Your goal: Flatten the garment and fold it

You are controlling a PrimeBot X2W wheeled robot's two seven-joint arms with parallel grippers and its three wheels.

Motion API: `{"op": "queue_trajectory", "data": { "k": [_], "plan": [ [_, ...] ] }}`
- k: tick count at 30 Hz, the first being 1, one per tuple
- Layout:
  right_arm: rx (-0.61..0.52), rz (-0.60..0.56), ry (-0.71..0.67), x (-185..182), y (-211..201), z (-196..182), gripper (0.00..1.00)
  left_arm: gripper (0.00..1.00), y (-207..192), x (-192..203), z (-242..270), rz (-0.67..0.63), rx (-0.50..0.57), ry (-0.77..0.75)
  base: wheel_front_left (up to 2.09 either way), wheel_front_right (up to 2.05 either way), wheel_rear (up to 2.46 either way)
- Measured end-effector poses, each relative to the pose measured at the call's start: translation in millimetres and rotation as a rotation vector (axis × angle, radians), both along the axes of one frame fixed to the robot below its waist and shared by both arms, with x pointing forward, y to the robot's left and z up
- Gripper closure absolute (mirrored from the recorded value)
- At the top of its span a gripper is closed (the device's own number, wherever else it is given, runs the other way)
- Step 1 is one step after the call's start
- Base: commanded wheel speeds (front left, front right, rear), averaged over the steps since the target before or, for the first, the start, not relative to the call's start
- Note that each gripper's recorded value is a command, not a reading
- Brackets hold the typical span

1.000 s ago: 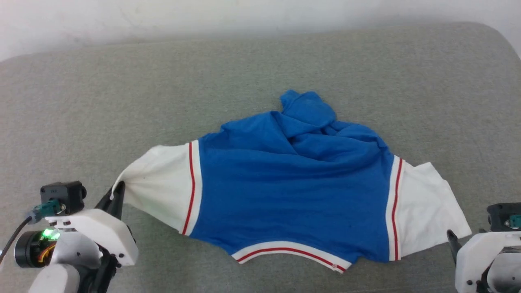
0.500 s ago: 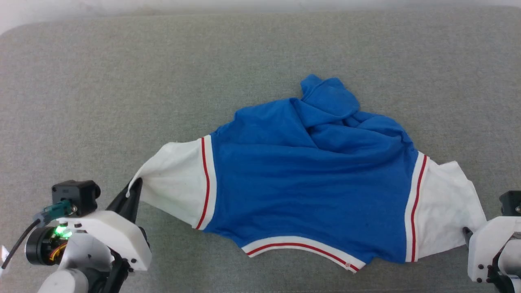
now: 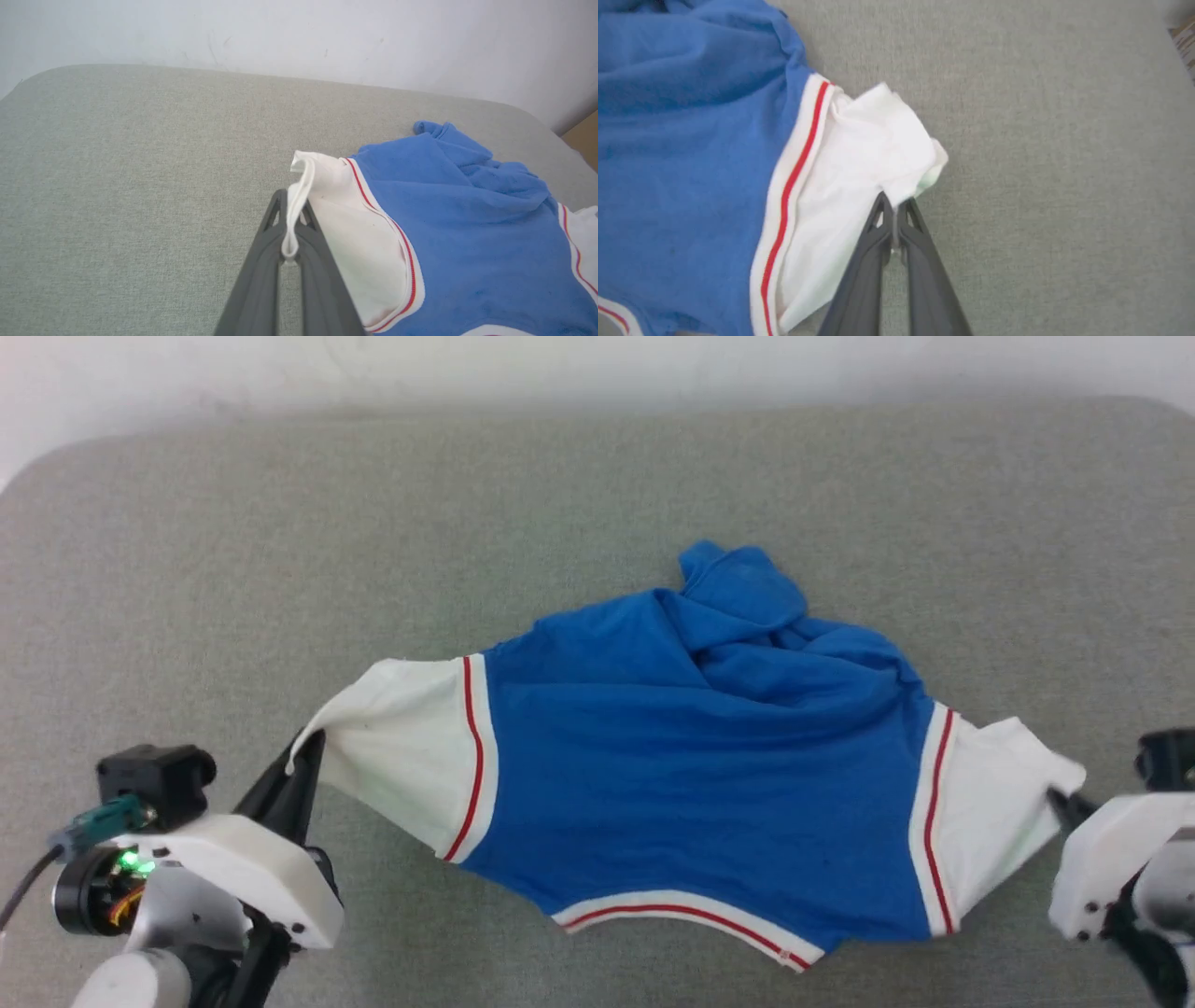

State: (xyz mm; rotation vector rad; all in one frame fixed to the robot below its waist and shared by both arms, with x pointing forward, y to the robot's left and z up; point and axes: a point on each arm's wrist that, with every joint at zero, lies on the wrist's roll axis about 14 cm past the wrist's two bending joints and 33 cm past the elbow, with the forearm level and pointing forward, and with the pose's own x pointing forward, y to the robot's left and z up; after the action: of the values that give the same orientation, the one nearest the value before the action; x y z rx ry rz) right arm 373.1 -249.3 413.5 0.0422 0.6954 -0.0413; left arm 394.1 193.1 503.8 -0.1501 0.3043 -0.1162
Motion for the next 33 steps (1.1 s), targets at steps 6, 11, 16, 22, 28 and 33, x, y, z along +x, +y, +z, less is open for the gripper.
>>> {"op": "queue_trajectory", "data": {
  "k": [6, 11, 16, 22, 28, 33],
  "plan": [
    [0.028, 0.025, -0.360, 28, -6, 117, 1.00, 1.00, 3, 6, 70, 0.005, -0.023, -0.225, 0.00, 0.00, 0.00],
    [0.068, 0.068, -0.656, 31, 3, 223, 1.00, 1.00, 5, 4, 142, 0.001, -0.052, -0.441, 0.00, 0.00, 0.00],
    [0.021, 0.086, -0.816, 23, -3, 285, 1.00, 1.00, 14, -1, 219, 0.012, -0.015, -0.688, 0.00, 0.00, 0.00],
    [-0.032, 0.118, -0.894, 29, -3, 323, 1.00, 1.00, 22, -6, 286, 0.032, -0.023, -0.906, 0.00, 0.00, 0.00],
    [-0.083, 0.171, -0.966, 56, 5, 358, 1.00, 1.00, 26, 16, 317, 0.017, 0.023, -0.967, 0.00, 0.00, 0.00],
    [-0.146, 0.173, -1.010, 94, 1, 380, 1.00, 1.00, 30, 63, 322, -0.015, 0.075, -0.919, 0.00, 0.00, 0.00]
  ]
}}
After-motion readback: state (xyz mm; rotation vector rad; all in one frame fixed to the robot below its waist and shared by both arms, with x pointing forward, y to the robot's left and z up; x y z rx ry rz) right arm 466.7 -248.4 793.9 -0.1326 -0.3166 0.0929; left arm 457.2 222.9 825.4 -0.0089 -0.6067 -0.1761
